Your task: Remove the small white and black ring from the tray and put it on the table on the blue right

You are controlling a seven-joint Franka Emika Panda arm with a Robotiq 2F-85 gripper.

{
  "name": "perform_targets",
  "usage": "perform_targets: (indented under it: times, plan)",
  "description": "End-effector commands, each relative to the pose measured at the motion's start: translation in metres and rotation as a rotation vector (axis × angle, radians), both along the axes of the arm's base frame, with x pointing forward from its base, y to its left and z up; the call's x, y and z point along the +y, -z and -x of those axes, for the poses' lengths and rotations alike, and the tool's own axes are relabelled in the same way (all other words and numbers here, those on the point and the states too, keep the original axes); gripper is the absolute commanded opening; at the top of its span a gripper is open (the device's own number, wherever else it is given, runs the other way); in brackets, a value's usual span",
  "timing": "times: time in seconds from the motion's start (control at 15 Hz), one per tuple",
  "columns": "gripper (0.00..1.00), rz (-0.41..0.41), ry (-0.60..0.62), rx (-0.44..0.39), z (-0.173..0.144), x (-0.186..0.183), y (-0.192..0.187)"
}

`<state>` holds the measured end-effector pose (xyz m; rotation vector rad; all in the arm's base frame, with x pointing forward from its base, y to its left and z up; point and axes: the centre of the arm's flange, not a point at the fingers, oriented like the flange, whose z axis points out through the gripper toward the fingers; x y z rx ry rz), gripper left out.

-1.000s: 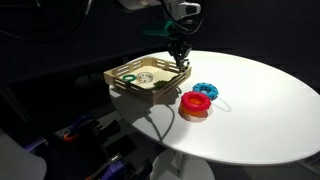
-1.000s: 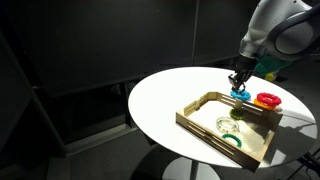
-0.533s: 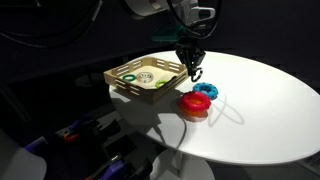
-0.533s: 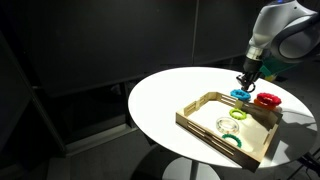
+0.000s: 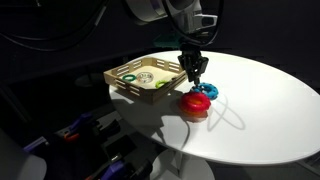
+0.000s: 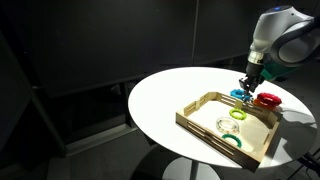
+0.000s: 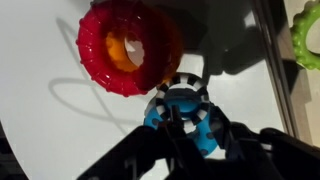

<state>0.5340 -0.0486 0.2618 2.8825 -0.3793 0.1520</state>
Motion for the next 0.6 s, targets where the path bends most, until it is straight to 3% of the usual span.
perform_targets:
  times: [0.0,0.27,0.53]
  plan:
    - [0.65,0.017,0.02,0.007,-0.008,-0.002,-0.006]
    - [0.97,-0.017,0.027,0.025,-0.012,-0.002,-0.018]
    - [1.0,-0.116,0.041,0.09,-0.018,0.006,-0.038]
